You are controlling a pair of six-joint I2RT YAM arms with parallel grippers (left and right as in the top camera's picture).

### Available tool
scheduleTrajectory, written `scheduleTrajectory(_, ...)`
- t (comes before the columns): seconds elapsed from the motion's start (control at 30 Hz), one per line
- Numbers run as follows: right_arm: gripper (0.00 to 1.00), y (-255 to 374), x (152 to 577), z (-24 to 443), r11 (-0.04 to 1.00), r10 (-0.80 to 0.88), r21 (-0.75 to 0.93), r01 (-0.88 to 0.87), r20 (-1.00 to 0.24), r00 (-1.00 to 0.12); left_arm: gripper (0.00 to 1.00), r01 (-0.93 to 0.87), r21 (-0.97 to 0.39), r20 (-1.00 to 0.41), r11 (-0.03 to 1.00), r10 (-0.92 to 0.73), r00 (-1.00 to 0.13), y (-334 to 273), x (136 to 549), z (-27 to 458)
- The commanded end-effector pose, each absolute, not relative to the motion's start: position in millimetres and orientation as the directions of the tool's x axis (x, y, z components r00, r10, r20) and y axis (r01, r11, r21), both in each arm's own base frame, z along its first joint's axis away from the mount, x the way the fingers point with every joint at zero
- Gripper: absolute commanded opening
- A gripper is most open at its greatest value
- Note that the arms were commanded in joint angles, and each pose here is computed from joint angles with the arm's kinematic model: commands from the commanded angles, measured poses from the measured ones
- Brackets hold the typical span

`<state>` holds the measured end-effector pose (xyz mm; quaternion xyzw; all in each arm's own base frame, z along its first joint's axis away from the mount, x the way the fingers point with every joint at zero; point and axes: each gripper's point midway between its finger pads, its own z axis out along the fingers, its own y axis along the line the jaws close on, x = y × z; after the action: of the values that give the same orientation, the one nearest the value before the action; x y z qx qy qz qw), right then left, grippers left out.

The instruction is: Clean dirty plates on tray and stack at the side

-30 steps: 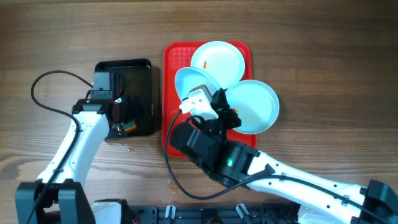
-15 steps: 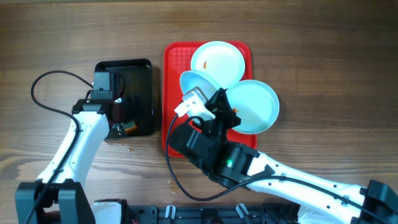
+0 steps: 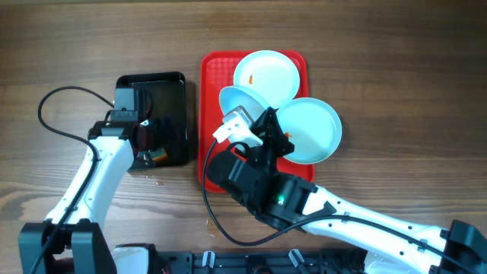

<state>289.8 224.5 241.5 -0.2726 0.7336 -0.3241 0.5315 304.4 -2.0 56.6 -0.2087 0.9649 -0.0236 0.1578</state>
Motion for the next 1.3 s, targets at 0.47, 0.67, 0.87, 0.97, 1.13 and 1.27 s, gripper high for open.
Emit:
scheduleTrajectory(0.47,0.04,214,310,229,0.816,-0.562,-0.570,-0.095,-0.743,-0.364,1.00,-0.393,-0.117,-0.284,0.912,-0.410,-0.867,-2,302,54)
scheduleTrajectory(0.67,0.04,195,315,197,0.944,-0.328,-0.235,-0.232,-0.734,-0.594,1.00,-0.393,-0.117,-0.284,0.912,-0.410,-0.867,-2,302,54)
scheduleTrajectory(0.87,0.04,147,333,219,0.956,0.044,0.239,-0.167,-0.686,-0.726,1.00,-0.393,-0.117,-0.284,0.912,-0.410,-0.867,-2,302,54)
scheduleTrajectory(0.97,0.04,96,345,212,0.934,0.211,0.356,-0.027,-0.612,-0.762,1.00,-0.393,-0.117,-0.284,0.912,-0.410,-0.867,-2,302,54)
scheduleTrajectory(1.13,0.04,-13,352,171,0.847,0.505,0.421,0.325,-0.445,-0.739,1.00,-0.393,-0.117,-0.284,0.912,-0.410,-0.867,-2,302,54)
scheduleTrajectory(1.27,0.04,-72,351,132,0.735,0.671,0.414,0.537,-0.331,-0.663,1.00,-0.393,-0.117,-0.284,0.912,-0.410,-0.867,-2,302,54)
